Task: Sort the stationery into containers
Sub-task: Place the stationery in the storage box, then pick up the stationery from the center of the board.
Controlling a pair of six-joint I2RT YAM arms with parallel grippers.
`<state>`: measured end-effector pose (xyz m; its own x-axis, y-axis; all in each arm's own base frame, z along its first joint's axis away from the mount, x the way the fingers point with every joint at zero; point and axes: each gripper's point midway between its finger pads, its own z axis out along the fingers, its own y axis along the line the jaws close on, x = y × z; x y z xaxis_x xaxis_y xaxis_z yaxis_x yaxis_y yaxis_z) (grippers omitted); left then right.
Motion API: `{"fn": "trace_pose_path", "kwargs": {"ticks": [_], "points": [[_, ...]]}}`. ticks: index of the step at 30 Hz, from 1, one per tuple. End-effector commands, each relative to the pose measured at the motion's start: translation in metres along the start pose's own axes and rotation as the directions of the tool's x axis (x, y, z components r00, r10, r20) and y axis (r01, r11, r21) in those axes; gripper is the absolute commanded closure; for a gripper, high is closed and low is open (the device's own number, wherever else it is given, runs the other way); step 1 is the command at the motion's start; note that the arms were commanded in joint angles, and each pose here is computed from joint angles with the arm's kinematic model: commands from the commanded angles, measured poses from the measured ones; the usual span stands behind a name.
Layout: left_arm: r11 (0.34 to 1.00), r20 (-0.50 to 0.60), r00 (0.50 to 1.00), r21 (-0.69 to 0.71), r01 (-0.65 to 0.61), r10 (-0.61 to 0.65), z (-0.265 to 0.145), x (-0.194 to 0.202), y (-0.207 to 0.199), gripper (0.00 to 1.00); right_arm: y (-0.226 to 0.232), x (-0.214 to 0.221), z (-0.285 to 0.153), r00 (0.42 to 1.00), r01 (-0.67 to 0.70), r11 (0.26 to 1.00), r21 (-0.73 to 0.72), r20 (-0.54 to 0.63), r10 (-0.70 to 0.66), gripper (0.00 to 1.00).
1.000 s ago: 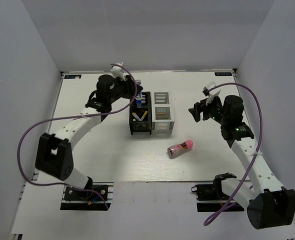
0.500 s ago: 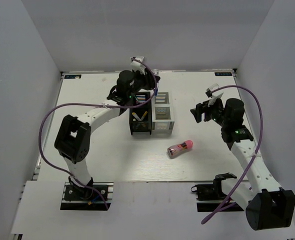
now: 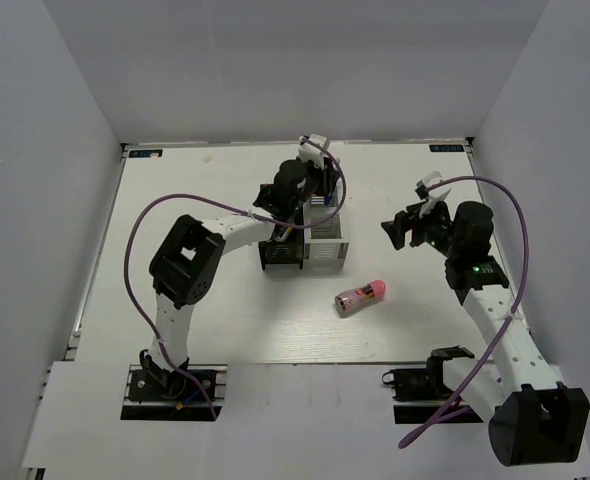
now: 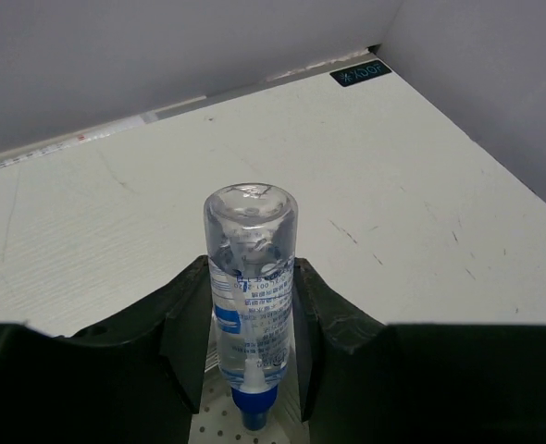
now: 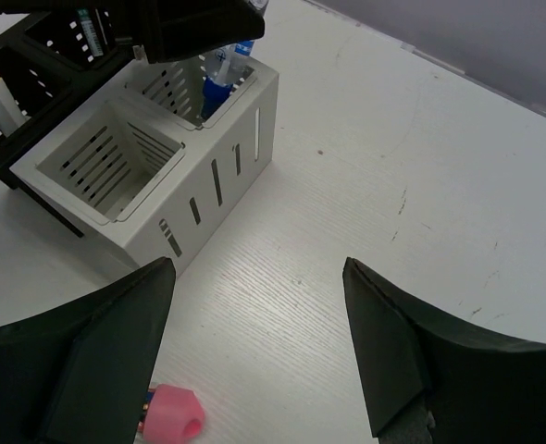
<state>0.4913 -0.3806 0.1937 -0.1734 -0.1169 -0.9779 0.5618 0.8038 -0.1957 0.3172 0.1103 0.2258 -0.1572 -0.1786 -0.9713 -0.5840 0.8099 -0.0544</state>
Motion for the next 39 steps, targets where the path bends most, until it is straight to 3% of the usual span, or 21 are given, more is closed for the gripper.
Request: {"fn": "trace_pose_path", "kwargs": {"ticks": [1, 3, 9, 11, 15, 18, 19, 20, 21, 22, 23, 25, 26, 28, 29, 31, 32, 34, 39], "points": [[0.999, 0.12, 0.992, -0.028, -0.038, 0.041, 0.0, -0.052, -0.008, 0.59, 0.0, -0.009, -0.002, 0.999, 0.024, 1.0, -0.008, 0.044, -0.024, 0.21], [0.998, 0.097, 0.994, -0.033, -0.049, 0.052, 0.0, -0.046, -0.007, 0.45, 0.0, -0.007, -0.001, 0.999, 0.02, 1.0, -0.012, 0.038, -0.02, 0.21], [0.997, 0.095, 0.994, -0.044, -0.057, 0.061, -0.011, -0.062, -0.015, 0.31, -0.001, -0.002, 0.0, 1.0, 0.012, 1.0, -0.021, 0.021, -0.011, 0.21], [0.997, 0.101, 0.993, -0.044, -0.056, 0.06, -0.019, -0.067, -0.016, 0.3, 0.0, -0.001, 0.0, 1.0, 0.015, 1.0, -0.026, 0.018, -0.014, 0.21], [0.997, 0.132, 0.989, -0.052, -0.06, 0.066, -0.034, -0.084, -0.02, 0.29, 0.004, 0.003, -0.001, 0.997, 0.071, 0.995, -0.068, 0.0, -0.072, 0.1], [0.996, 0.13, 0.988, -0.043, -0.072, 0.077, -0.054, -0.114, -0.026, 0.27, 0.027, 0.013, -0.007, 0.976, 0.208, 0.949, -0.238, -0.013, -0.218, 0.12], [0.995, 0.088, 0.991, -0.041, -0.093, 0.096, -0.066, -0.119, -0.027, 0.25, 0.049, 0.012, -0.011, 0.968, 0.244, 0.899, -0.363, 0.039, -0.246, 0.14], [0.995, 0.065, 0.993, -0.023, -0.097, 0.098, -0.072, -0.122, -0.031, 0.2, 0.052, 0.022, -0.014, 0.901, 0.42, 0.802, -0.426, 0.087, -0.426, 0.18], [0.995, 0.044, 0.994, -0.016, -0.099, 0.1, -0.08, -0.125, -0.032, 0.19, 0.066, 0.038, -0.024, 0.899, 0.403, 0.759, -0.511, 0.065, -0.434, 0.18], [0.994, -0.032, 0.994, -0.033, -0.106, 0.105, -0.089, -0.116, -0.025, 0.17, 0.076, 0.04, -0.026, 0.836, 0.52, 0.646, -0.559, 0.178, -0.519, 0.2], [0.994, -0.042, 0.994, -0.034, -0.107, 0.105, -0.102, -0.126, -0.026, 0.14, 0.089, 0.059, -0.042, 0.818, 0.522, 0.574, -0.631, 0.181, -0.546, 0.2], [0.992, -0.161, 0.981, -0.045, -0.119, 0.111, -0.122, -0.11, -0.021, 0.04, 0.096, 0.065, -0.046, 0.793, 0.549, 0.51, -0.662, 0.22, -0.568, 0.22], [0.993, -0.188, 0.977, -0.049, -0.11, 0.099, -0.131, -0.108, -0.021, 0.03, 0.102, 0.074, -0.051, 0.772, 0.569, 0.449, -0.689, 0.259, -0.581, 0.22], [0.992, -0.232, 0.968, -0.066, -0.109, 0.091, -0.159, -0.105, -0.017, 0.02, 0.106, 0.079, -0.051, 0.744, 0.597, 0.394, -0.699, 0.299, -0.597, 0.19], [0.991, -0.308, 0.948, -0.076, -0.11, 0.081, -0.175, -0.08, -0.011, 0.02, 0.112, 0.087, -0.057, 0.735, 0.595, 0.35, -0.723, 0.314, -0.601, 0.15], [0.988, -0.294, 0.953, -0.109, -0.107, 0.071, -0.208, -0.086, -0.005, 0.02, 0.118, 0.099, -0.061, 0.742, 0.577, 0.323, -0.75, 0.316, -0.591, 0.12], [0.985, -0.34, 0.938, -0.123, -0.119, 0.071, -0.222, -0.06, 0.003, 0.02, 0.121, 0.103, -0.061, 0.745, 0.571, 0.312, -0.76, 0.319, -0.585, 0.11], [0.981, -0.307, 0.949, -0.154, -0.12, 0.068, -0.243, -0.059, 0.013, 0.0, 0.131, 0.112, -0.064, 0.774, 0.535, 0.314, -0.784, 0.305, -0.555, 0.1], [0.962, -0.214, 0.971, -0.224, -0.153, 0.105, -0.295, -0.059, 0.034, 0.0, 0.139, 0.122, -0.054, 0.742, 0.549, 0.267, -0.792, 0.315, -0.592, 0.1]]}}
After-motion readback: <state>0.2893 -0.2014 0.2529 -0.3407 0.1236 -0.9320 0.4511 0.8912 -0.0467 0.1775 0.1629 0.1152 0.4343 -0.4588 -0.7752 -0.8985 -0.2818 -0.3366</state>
